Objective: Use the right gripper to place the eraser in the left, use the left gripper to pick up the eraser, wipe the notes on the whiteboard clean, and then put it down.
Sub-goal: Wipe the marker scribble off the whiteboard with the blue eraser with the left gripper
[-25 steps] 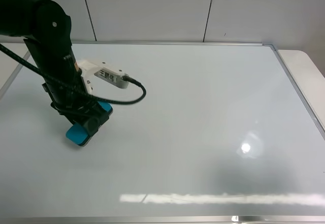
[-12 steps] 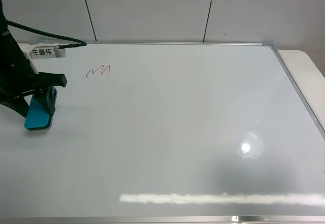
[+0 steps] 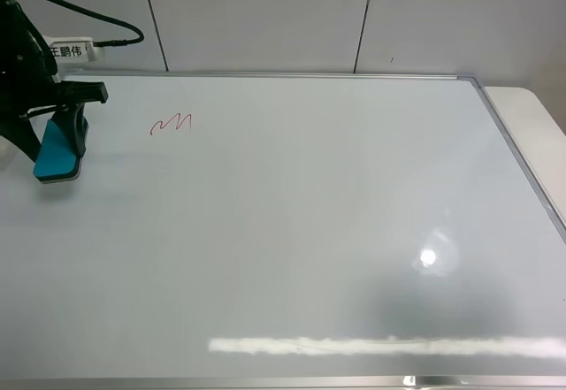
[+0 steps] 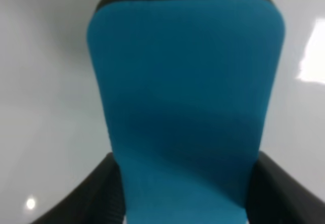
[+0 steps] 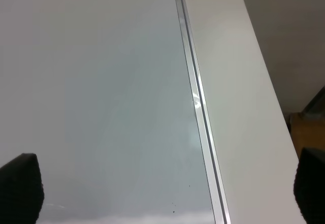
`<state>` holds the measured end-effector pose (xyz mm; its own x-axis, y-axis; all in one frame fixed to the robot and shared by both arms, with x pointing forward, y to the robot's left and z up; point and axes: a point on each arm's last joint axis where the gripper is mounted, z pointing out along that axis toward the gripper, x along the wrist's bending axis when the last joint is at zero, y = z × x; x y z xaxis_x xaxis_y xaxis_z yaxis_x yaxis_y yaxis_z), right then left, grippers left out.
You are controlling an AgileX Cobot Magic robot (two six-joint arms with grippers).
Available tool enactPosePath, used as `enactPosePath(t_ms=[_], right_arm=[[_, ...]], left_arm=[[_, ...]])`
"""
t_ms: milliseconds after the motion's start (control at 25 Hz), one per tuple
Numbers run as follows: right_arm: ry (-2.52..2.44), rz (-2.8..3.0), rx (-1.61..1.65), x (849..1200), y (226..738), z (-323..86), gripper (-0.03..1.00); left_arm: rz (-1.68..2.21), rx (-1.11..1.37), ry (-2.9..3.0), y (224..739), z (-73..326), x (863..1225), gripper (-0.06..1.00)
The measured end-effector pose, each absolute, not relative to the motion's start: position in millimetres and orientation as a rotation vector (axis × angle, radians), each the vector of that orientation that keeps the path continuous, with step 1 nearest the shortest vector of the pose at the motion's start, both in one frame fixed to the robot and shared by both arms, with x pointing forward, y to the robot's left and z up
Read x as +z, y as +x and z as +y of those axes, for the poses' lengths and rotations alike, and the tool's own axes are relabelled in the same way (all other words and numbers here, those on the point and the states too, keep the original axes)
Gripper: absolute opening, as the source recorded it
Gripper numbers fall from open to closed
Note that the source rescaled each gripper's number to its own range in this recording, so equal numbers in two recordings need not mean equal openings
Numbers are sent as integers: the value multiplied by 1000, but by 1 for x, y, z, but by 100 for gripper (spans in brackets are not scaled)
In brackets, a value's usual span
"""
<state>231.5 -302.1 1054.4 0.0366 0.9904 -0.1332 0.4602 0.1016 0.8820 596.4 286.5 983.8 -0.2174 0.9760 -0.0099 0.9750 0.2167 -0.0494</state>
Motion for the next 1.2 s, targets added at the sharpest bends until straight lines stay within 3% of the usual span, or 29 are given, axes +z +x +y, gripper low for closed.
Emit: enactPosePath(t_ms=[640,1200], right_arm=[[1480,1548,804,1054,232,-302,99],[1480,1548,804,1054,232,-302,99]], left_arm=[[-2490,88,-1997,677,279,948,6],[-2525,143,-1998,708,274,917,6]])
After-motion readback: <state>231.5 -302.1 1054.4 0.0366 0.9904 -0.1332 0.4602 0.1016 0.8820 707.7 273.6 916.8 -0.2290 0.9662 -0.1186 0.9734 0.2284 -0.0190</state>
